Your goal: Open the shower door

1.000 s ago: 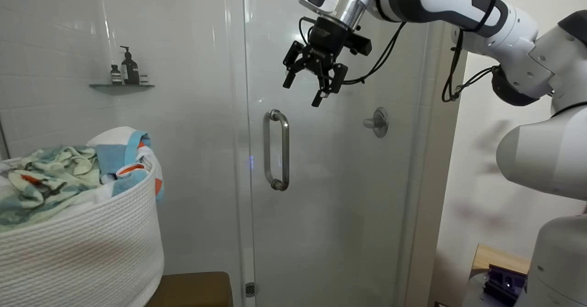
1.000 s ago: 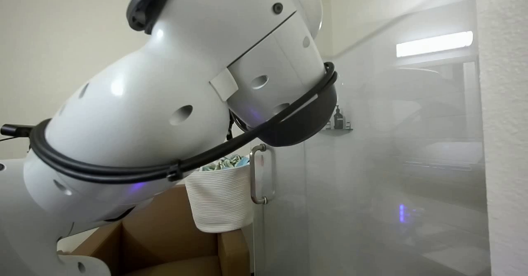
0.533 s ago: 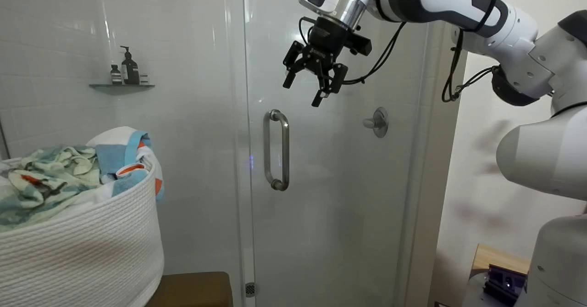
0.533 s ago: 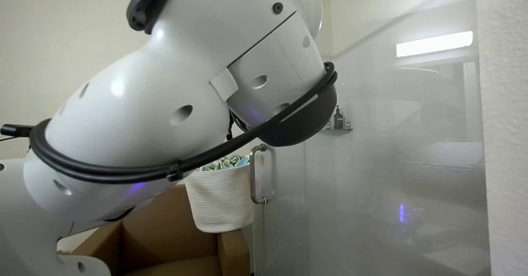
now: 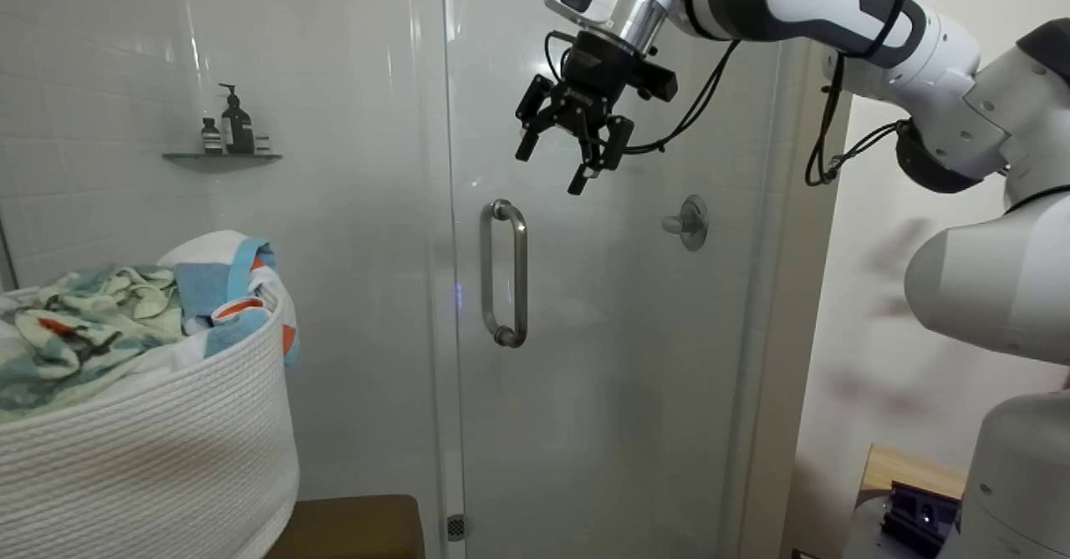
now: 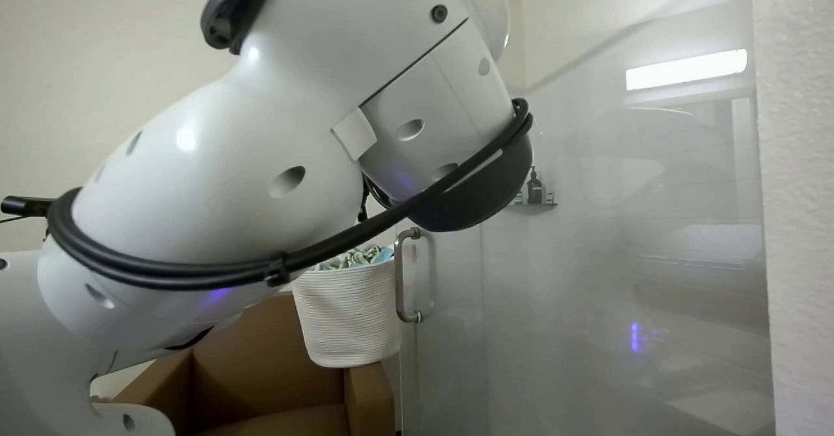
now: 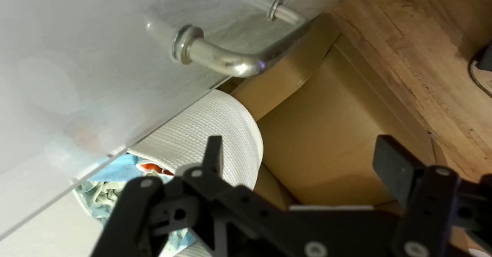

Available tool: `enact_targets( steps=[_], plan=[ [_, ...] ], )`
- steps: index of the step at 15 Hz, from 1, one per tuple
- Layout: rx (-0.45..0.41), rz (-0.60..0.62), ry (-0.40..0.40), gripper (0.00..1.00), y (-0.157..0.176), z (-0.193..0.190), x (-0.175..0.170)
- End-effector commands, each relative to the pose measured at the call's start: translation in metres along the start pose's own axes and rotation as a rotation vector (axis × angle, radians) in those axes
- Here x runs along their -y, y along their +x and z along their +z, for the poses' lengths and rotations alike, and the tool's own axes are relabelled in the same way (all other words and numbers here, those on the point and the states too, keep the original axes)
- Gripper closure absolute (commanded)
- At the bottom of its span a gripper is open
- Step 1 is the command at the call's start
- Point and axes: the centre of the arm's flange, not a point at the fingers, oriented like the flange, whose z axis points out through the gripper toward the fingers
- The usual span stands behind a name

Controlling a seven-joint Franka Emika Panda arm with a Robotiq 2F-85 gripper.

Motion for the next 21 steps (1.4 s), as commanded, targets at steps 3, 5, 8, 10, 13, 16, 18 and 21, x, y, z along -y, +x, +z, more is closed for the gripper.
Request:
enact_targets(
  steps=[3,5,8,10,13,16,18,21],
  plan=[
    [0.024,-0.028,-0.009,0.00,0.008,0.002,-0.006],
    [0.036,-0.045,-0.016,0.00,0.011,0.001,-0.009],
    [0.058,-0.078,-0.037,0.00,0.012,-0.004,-0.012],
    [0.077,-0.099,-0.048,0.00,0.013,-0.007,-0.017],
    [0.100,-0.133,-0.073,0.00,0.013,-0.017,-0.026],
    [0.131,-0.207,-0.108,0.00,0.015,-0.029,-0.034],
    [0.148,-0.271,-0.136,0.00,0.019,-0.039,-0.038],
    [0.169,-0.360,-0.179,0.00,0.025,-0.050,-0.043]
  ],
)
